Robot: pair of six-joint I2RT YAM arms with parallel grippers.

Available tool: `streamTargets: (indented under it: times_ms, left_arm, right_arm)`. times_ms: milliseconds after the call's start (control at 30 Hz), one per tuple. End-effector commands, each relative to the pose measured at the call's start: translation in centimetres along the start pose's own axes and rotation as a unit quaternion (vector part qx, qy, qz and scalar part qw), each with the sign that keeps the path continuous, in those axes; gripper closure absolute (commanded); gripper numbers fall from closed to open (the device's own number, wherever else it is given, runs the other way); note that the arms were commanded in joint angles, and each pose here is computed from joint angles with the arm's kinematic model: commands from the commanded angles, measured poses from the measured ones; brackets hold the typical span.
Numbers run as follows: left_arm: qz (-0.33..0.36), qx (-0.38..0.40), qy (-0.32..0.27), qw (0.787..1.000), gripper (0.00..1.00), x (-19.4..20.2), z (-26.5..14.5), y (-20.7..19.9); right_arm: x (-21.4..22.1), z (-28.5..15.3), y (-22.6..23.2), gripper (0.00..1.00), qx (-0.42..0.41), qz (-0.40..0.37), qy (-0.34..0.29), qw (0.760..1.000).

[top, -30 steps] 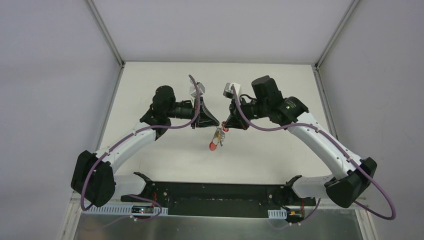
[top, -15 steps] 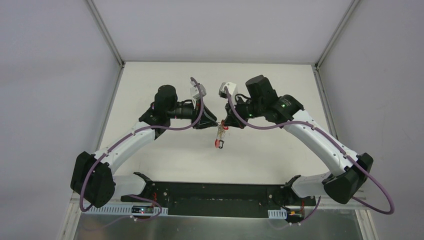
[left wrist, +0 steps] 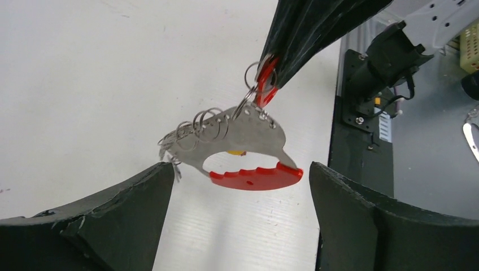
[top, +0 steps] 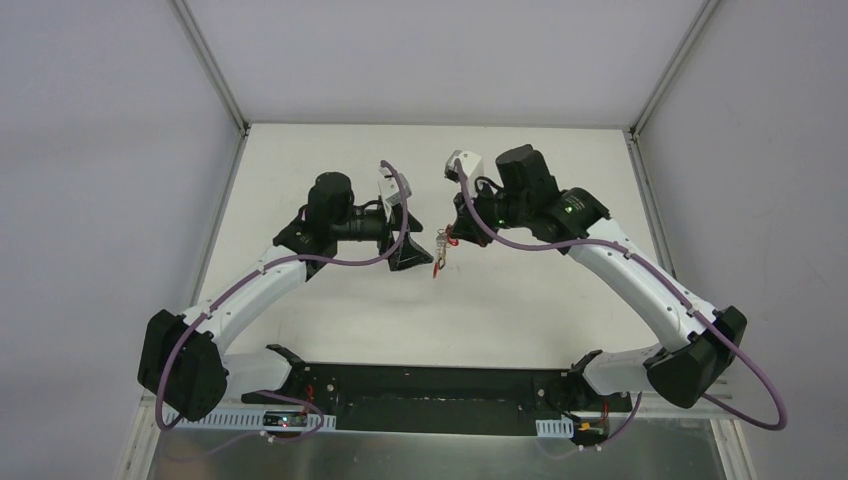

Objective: Put the keys on the keyring

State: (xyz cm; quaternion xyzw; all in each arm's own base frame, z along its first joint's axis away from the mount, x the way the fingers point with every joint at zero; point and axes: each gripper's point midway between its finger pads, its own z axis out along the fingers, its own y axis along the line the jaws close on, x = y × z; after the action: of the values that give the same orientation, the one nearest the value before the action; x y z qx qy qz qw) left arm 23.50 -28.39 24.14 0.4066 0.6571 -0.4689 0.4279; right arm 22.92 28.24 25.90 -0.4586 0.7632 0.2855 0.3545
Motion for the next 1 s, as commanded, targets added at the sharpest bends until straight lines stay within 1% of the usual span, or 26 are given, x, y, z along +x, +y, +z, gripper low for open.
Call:
streamTargets:
  times_ms: [0, 67, 233, 333, 467, 700, 767, 967]
  left_arm:
    - [0.032, -0.063, 0.006, 0.997, 0.07, -0.1, -0.8, 2.1]
    - [0.03, -0.081, 0.011, 0.996, 0.06, 0.6, -0.7, 3.0]
    - [0.04, -0.088, 0.002, 0.995, 0.01, 0.7, -0.1, 4.0]
    - [0.057, -0.086, 0.001, 0.995, 0.01, 0.4, 0.4, 4.5]
    - [0.089, -0.078, -0.002, 0.993, 0.01, 0.4, 1.2, 5.5]
    - [0.152, -0.085, 0.031, 0.984, 0.01, 1.5, 3.3, 9.3]
    - [0.152, -0.08, 0.036, 0.984, 0.06, 2.0, 3.8, 10.0]
    - [0.136, -0.044, 0.027, 0.989, 0.29, 2.7, 4.5, 9.7]
  right_arm:
    - [-2.6, -0.4, -1.5, 1.0, 0.023, 0.042, -0.047, 0.998]
    - [-3.1, -0.5, -2.0, 1.0, 0.022, 0.067, -0.054, 0.996]
    - [-4.1, -0.4, -2.9, 1.0, 0.013, 0.129, -0.066, 0.989]
    - [-4.2, -0.1, -3.4, 1.0, 0.013, 0.158, -0.069, 0.985]
    - [-4.6, -0.2, -3.6, 1.0, 0.005, 0.176, -0.076, 0.981]
    - [-4.7, -0.1, -3.6, 1.0, -0.012, 0.179, -0.075, 0.981]
    - [-4.5, -0.2, -3.9, 1.0, -0.008, 0.181, -0.075, 0.981]
    - [-4.0, -0.6, -4.8, 1.0, -0.002, 0.192, -0.081, 0.978]
